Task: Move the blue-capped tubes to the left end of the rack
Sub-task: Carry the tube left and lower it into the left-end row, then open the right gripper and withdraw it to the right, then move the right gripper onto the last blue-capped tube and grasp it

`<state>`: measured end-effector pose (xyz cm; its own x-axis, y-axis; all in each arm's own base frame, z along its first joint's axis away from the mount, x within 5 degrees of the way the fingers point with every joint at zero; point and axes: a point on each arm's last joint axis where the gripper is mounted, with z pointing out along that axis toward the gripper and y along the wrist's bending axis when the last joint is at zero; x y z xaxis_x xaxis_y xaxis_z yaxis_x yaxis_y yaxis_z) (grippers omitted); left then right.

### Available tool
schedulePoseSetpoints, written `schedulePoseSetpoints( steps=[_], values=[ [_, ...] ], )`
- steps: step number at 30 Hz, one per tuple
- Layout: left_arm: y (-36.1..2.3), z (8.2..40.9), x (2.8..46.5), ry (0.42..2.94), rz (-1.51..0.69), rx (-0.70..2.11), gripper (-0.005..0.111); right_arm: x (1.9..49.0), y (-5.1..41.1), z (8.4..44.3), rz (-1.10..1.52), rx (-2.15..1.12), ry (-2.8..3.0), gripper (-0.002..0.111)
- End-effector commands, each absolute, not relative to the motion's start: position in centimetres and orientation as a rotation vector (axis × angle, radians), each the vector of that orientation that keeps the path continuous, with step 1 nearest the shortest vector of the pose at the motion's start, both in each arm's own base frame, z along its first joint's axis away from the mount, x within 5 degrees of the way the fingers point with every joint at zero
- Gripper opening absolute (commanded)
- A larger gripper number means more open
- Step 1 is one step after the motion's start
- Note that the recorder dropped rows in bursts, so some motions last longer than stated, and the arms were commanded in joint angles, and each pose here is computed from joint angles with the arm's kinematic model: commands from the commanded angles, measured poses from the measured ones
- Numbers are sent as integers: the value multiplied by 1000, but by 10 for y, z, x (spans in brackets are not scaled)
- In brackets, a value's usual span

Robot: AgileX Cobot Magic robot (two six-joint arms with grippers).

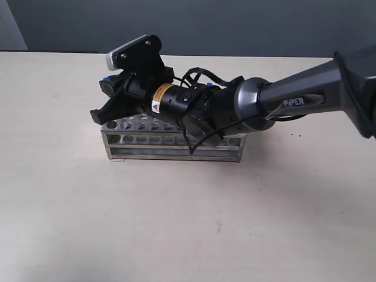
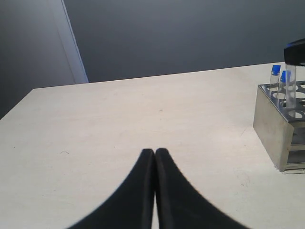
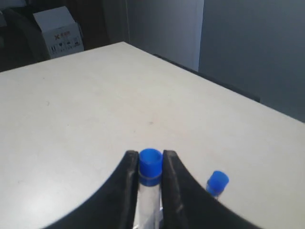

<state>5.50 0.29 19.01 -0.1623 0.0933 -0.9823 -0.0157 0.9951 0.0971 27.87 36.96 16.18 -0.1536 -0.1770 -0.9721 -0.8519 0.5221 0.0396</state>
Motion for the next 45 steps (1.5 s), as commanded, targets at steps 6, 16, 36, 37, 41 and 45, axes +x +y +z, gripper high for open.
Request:
schedulePoseSetpoints(
  steps=[6,16,36,37,41,45],
  values=[
    [2,192,55,1720,87,62,0,282,370,142,758,-874,1704,-1],
    [2,192,55,1720,87,62,0,282,368,137,732,-880,1760,28],
    [2,192,55,1720,87,62,0,318,258,242,456,-577,1653,45],
    [2,192,55,1720,87,62,0,317,251,238,447,-568,1655,45],
    [2,192,55,1720,87,62,0,310,234,192,406,-572,1732,45],
    [2,192,55,1720,87,62,0,316,237,159,408,-535,1778,45]
  ],
)
